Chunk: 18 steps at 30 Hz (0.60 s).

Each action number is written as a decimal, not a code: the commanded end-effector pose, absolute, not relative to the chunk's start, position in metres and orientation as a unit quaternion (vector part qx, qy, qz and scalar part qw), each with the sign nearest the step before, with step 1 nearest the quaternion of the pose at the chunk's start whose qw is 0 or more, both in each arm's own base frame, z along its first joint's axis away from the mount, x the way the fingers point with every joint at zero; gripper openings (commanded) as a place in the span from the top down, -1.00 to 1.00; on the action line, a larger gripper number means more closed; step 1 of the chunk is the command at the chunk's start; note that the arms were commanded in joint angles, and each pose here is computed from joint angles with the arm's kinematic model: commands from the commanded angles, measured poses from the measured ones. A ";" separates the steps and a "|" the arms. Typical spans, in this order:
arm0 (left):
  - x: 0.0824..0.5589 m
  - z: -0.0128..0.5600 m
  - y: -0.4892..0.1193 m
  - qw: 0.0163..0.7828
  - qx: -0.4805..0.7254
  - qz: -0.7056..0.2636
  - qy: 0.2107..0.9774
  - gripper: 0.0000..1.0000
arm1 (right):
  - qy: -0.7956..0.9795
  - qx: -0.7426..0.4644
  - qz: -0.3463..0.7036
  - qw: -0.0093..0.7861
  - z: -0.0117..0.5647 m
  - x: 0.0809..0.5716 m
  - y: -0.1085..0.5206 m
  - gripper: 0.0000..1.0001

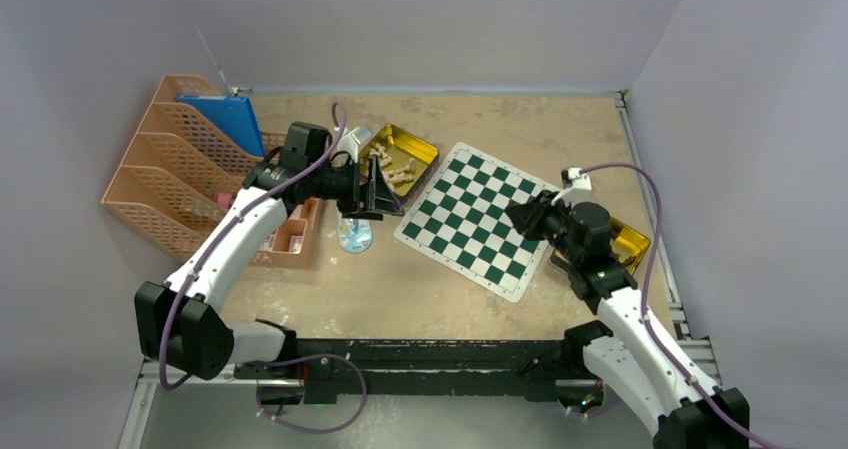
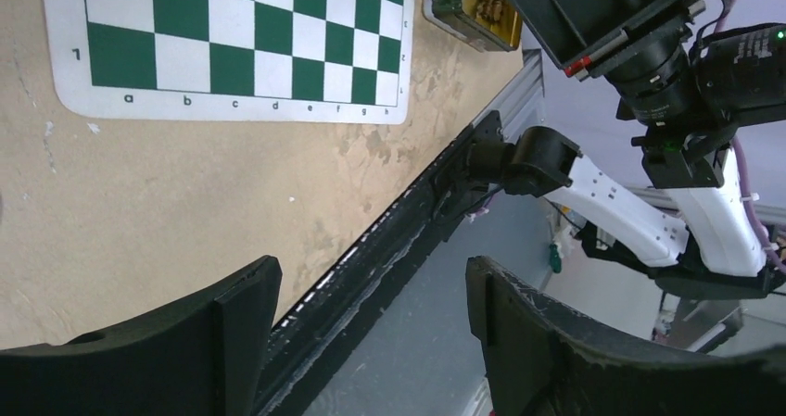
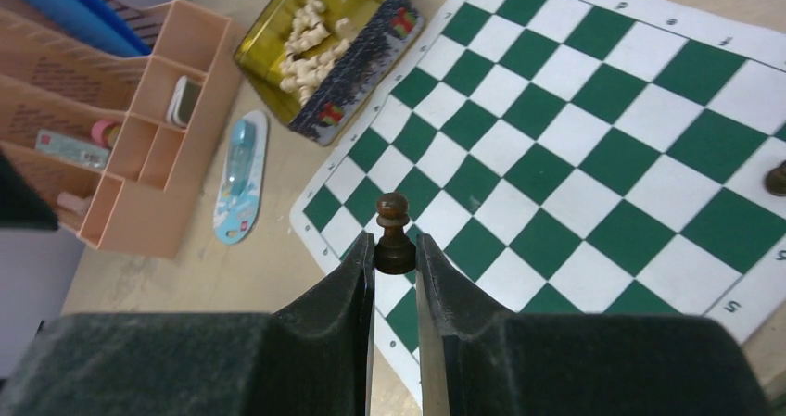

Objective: Set up the chess pieces on the board
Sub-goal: Place the chess piece on the chessboard.

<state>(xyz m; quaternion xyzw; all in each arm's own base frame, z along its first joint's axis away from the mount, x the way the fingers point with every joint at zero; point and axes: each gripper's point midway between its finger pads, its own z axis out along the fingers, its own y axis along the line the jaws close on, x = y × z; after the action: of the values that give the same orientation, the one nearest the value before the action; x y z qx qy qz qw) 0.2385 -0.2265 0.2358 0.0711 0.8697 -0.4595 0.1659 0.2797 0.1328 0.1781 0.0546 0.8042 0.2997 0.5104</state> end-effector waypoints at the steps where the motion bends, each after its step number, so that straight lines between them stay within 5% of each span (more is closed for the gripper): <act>1: 0.252 0.251 -0.235 0.238 0.134 -0.490 0.828 -0.42 | 0.735 0.020 0.334 0.590 0.221 0.275 0.144 0.70; 7: 0.246 0.238 -0.250 0.176 0.132 -0.532 0.818 -0.35 | 0.725 -0.006 0.341 0.599 0.225 0.258 0.147 0.69; 18: 0.289 0.250 -0.275 0.217 0.163 -0.504 0.820 -0.30 | 0.730 -0.020 0.350 0.587 0.211 0.281 0.163 0.68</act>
<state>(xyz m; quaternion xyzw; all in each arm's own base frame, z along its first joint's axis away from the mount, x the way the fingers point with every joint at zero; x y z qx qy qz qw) 0.2637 -0.2636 0.2202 0.1191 0.8402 -0.5065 0.1527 0.2685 0.1495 0.1971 0.0092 0.7543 0.3327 0.5660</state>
